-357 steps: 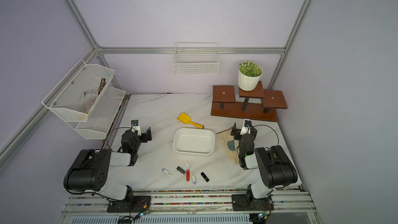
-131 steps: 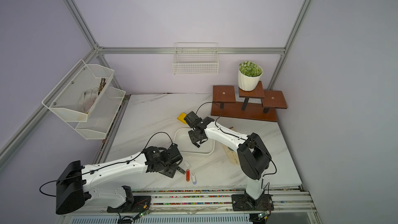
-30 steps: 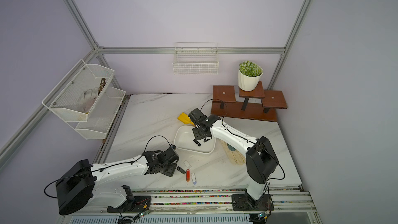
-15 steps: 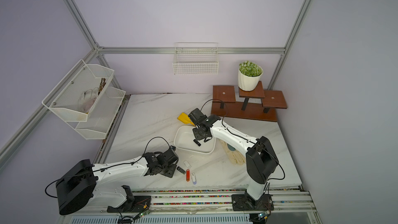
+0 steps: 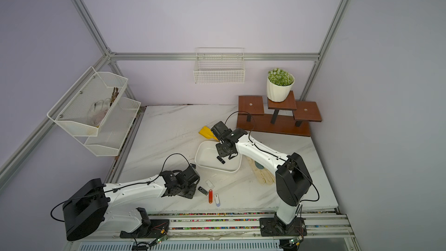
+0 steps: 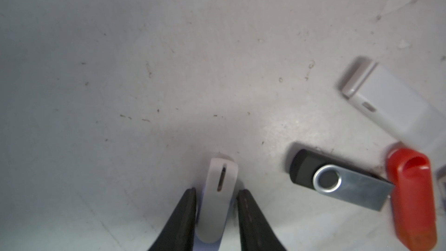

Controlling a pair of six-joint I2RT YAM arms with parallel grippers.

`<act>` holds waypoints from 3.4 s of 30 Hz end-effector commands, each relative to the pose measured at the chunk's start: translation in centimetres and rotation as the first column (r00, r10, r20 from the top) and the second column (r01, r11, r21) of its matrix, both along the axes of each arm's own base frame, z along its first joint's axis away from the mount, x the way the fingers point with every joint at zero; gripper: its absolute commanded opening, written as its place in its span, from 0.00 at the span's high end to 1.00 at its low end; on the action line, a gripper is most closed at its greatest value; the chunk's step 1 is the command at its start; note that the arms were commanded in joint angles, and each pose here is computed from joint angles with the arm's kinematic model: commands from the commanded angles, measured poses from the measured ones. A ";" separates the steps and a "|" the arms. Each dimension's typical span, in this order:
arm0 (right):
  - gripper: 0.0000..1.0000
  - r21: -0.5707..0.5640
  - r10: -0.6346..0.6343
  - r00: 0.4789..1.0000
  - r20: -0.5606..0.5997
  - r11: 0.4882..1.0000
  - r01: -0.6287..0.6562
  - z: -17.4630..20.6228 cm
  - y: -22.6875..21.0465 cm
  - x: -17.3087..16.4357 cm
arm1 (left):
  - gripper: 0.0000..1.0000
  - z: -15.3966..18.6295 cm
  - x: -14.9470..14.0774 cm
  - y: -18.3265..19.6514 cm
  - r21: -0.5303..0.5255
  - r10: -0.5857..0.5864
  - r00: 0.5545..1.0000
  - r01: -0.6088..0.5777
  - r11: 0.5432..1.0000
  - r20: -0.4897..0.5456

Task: Put the usb flash drive into the storage box
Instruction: Pick up the USB flash from the center of the board, then place the USB flash in the storage box.

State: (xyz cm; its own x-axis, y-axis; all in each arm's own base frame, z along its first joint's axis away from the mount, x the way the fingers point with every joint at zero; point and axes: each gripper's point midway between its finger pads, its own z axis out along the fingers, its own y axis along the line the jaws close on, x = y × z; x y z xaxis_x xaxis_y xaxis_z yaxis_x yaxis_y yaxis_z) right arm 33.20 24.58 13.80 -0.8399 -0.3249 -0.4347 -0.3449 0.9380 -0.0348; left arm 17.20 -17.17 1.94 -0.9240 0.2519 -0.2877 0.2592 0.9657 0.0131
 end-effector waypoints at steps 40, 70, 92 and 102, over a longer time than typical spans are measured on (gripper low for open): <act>0.63 0.081 -0.173 0.981 0.088 0.983 0.166 5.2 -5.6 -1.3 | 0.96 11.8 17.2 -8.0 0.010 -0.159 0.972 0.160 0.987 0.171; 0.63 0.111 -0.201 0.979 0.034 0.974 0.197 4.3 -7.1 -1.4 | 0.97 4.6 18.6 -10.8 0.009 -0.179 0.983 0.179 0.984 0.032; 0.64 0.135 -0.161 0.985 -0.055 0.977 0.167 2.5 -6.8 -3.7 | 0.91 1.0 19.0 -11.0 0.035 -0.152 0.988 0.152 0.988 0.008; 0.65 0.165 -0.133 0.986 -0.100 0.975 0.148 1.0 -6.3 -5.8 | 0.55 2.8 19.6 -11.1 0.035 -0.165 0.985 0.163 0.986 0.057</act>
State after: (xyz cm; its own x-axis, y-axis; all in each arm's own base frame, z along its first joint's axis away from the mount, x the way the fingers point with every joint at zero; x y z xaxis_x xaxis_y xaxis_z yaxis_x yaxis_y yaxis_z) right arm 27.89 17.88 13.96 -0.9161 -0.1418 -0.3749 -0.2004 0.9721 0.1221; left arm 35.83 -27.68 2.82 -0.8703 0.4100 -0.2728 0.4092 0.9103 0.0628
